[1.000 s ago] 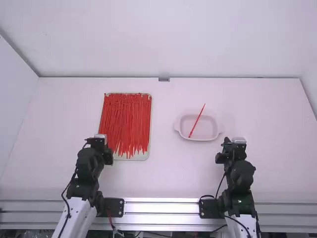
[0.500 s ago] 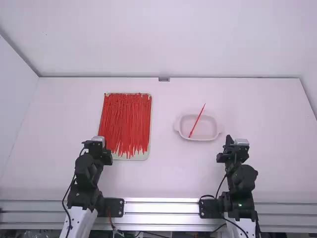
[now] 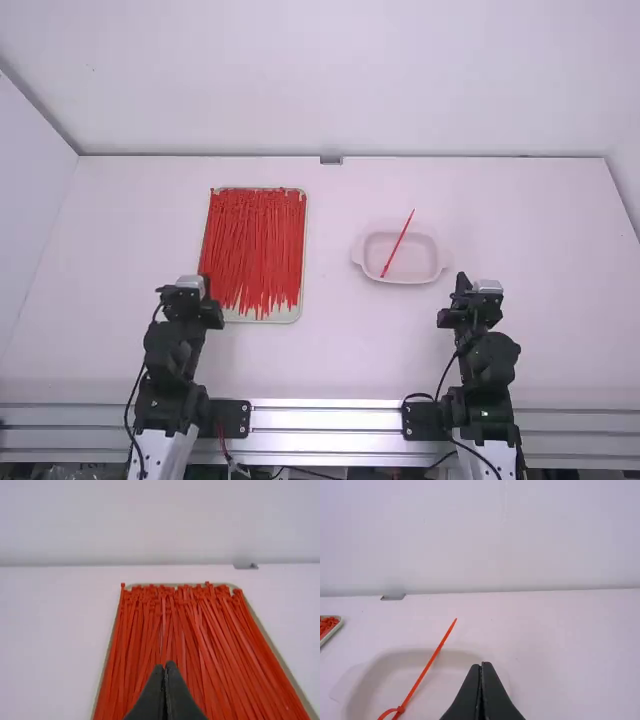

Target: Fasten the cable tie

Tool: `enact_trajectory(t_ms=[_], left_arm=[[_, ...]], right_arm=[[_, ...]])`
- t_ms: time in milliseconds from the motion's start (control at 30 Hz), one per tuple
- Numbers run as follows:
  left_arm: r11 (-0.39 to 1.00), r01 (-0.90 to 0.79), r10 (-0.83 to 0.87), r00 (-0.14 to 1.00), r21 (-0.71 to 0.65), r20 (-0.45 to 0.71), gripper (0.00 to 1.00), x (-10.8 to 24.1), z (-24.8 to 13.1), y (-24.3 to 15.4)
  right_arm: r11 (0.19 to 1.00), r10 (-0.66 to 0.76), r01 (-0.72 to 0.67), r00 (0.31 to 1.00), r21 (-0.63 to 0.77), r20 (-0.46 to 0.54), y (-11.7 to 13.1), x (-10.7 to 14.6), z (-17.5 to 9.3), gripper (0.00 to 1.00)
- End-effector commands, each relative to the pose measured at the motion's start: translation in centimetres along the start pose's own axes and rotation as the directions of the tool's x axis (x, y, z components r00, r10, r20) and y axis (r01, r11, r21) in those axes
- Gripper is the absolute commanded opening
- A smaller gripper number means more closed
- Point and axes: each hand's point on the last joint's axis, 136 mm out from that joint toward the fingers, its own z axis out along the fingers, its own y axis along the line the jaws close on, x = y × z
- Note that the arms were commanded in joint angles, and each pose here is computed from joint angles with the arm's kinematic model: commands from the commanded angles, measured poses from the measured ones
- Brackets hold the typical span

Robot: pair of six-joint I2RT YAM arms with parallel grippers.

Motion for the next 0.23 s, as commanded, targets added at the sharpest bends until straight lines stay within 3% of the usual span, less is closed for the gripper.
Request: enact_trajectory(t_ms=[0, 200], left_arm=[[1.000, -0.001, 0.001, 1.000, 0.000, 0.016, 0.00, -0.08, -0.10, -0.02], [1.000, -0.001, 0.001, 0.999, 0.000, 0.053, 0.00, -0.89, -0.34, -0.02]], right_arm=[[1.000, 0.002, -0.002, 1.000, 0.000, -0.009, 0.01, 0.46, 0.03, 0.00], [1.000, 0.002, -0.002, 1.000, 0.000, -0.009, 0.01, 0.46, 0.03, 0.00]])
